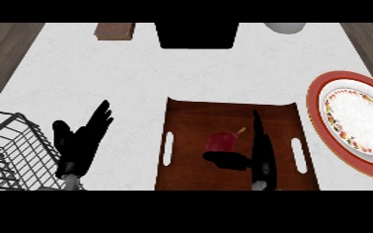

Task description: Pick the pear from the tray and place it in the plate

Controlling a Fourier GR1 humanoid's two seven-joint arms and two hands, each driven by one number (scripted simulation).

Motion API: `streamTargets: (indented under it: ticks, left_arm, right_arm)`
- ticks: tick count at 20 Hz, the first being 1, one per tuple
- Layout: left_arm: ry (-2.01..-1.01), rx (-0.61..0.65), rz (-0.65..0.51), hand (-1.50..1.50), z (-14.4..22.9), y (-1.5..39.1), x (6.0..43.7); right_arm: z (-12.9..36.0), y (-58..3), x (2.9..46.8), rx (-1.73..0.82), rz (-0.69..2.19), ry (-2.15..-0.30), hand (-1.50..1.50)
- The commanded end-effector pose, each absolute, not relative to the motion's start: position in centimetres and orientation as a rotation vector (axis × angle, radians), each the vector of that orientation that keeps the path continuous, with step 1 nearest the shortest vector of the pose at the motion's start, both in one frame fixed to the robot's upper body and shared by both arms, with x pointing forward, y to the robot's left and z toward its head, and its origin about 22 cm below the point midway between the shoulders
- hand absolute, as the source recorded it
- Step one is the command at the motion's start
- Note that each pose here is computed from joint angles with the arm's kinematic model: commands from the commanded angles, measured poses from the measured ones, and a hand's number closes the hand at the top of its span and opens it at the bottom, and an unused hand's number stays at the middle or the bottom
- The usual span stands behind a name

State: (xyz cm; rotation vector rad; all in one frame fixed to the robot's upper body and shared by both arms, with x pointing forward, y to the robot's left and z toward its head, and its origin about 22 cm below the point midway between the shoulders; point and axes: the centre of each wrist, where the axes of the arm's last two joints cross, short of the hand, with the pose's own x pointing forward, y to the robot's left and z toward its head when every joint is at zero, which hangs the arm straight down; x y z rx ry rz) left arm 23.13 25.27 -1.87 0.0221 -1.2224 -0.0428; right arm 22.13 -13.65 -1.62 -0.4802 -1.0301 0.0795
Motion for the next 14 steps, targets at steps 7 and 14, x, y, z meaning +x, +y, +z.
streamTargets:
  ticks: [7, 14]
  left_arm:
    - [-1.177, -0.001, -0.014, 0.00, -4.3, 24.3, 22.7]
    - [-1.189, 0.012, -0.014, 0.00, -2.6, 21.9, 22.7]
  right_arm:
    - [-3.0, -12.8, 22.6, -0.536, 0.230, -1.059, 1.50]
    - [-4.4, -13.4, 21.5, -0.690, 0.314, -1.103, 1.50]
